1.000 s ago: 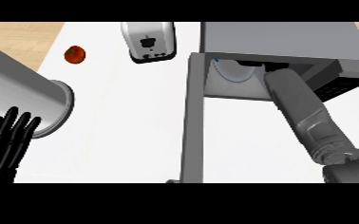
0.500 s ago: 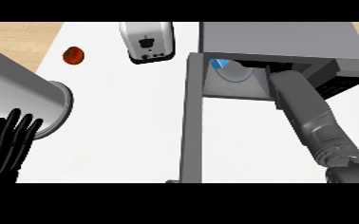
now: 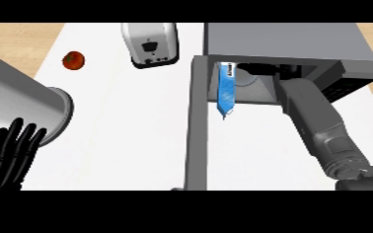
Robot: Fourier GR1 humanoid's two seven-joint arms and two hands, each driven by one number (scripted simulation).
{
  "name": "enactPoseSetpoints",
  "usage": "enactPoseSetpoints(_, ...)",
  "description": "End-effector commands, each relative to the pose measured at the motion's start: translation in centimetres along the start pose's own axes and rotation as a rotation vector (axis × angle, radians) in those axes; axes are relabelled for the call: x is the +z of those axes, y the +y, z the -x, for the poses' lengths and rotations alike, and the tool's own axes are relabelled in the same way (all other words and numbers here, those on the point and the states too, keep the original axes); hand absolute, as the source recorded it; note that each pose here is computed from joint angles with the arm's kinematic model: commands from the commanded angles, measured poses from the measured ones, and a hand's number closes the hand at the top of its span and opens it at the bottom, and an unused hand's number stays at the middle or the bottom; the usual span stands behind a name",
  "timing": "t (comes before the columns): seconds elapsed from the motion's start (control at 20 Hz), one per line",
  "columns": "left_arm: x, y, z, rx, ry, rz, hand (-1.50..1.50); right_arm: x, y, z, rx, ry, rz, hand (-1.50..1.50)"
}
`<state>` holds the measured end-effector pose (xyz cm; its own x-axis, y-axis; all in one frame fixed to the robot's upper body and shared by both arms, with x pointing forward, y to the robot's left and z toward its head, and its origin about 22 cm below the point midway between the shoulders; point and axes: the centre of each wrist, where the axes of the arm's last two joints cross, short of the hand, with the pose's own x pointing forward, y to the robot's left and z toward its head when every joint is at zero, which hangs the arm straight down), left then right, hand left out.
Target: Pick up the milk, place it into the microwave and close the microwave
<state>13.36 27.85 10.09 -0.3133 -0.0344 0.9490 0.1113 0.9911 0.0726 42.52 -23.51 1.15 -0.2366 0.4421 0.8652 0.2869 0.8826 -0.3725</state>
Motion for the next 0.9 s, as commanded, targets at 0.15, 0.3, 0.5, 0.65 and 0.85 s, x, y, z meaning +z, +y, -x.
enactPoseSetpoints(0.15, 1.0, -0.5, 1.3, 0.013, 0.011, 0.024, -1.50, 3.3, -2.1, 3.7, -0.115, 0.043, -0.059, -1.50)
enactPoseSetpoints(0.3, 1.3, -0.9, -0.5, 0.020, -0.009, 0.011, -1.50, 5.7, -1.0, 4.9, -0.118, 0.068, -0.060, -1.50)
enactPoseSetpoints(0.5, 0.4, -0.9, 0.0, 0.002, 0.009, -0.007, -1.50, 8.7, 1.0, 5.9, -0.147, 0.135, -0.066, -1.50)
enactPoseSetpoints(0.65, 0.6, -0.7, -0.3, 0.015, 0.021, -0.015, -1.50, 11.4, 1.0, 7.3, -0.167, 0.159, -0.109, -1.50)
enactPoseSetpoints(0.85, 0.2, -1.5, 0.7, 0.009, 0.024, 0.000, -1.50, 14.6, 1.8, 8.1, -0.266, 0.158, -0.107, -1.50)
